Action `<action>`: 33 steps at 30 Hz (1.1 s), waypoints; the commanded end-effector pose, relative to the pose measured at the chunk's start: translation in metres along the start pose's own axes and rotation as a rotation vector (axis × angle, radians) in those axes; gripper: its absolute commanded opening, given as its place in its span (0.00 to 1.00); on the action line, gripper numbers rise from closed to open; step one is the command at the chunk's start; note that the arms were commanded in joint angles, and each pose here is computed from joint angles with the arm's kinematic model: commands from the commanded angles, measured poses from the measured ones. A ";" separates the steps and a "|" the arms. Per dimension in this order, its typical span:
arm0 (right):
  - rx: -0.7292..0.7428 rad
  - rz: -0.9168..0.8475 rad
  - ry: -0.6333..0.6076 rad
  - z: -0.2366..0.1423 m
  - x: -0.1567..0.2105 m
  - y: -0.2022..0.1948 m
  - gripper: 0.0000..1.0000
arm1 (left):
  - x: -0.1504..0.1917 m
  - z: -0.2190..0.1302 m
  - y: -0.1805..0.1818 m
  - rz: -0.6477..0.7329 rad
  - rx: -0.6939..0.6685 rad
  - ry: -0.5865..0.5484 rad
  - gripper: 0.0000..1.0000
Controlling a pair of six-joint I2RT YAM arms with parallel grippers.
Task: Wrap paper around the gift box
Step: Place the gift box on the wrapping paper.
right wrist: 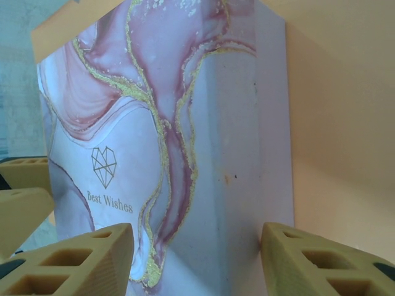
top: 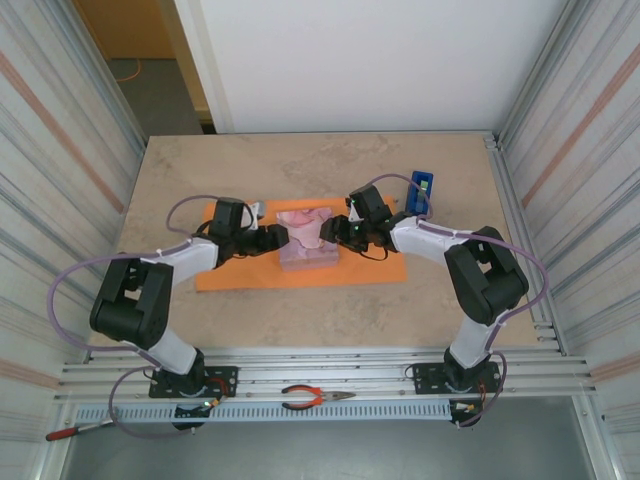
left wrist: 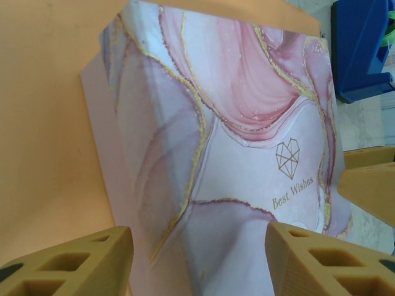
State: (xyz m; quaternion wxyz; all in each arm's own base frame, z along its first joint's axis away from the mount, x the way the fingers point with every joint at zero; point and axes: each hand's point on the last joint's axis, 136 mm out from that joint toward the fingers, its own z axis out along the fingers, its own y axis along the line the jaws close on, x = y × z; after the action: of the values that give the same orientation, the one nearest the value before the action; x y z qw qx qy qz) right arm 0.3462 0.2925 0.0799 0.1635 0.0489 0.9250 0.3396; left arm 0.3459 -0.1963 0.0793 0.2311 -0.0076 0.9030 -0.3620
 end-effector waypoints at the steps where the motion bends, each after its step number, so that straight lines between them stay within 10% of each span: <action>1: 0.004 0.003 0.009 0.004 0.002 -0.001 0.52 | -0.012 0.002 -0.018 0.029 0.066 -0.008 0.56; 33: 0.001 0.012 -0.003 0.007 -0.009 0.001 0.43 | -0.018 0.014 -0.008 0.038 0.034 0.022 0.56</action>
State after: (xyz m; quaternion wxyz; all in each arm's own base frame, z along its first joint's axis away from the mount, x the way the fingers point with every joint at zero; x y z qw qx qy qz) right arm 0.3522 0.2889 0.0762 0.1651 0.0567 0.9274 0.3307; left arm 0.3675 -0.2029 0.0803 0.2322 0.0012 0.9021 -0.3637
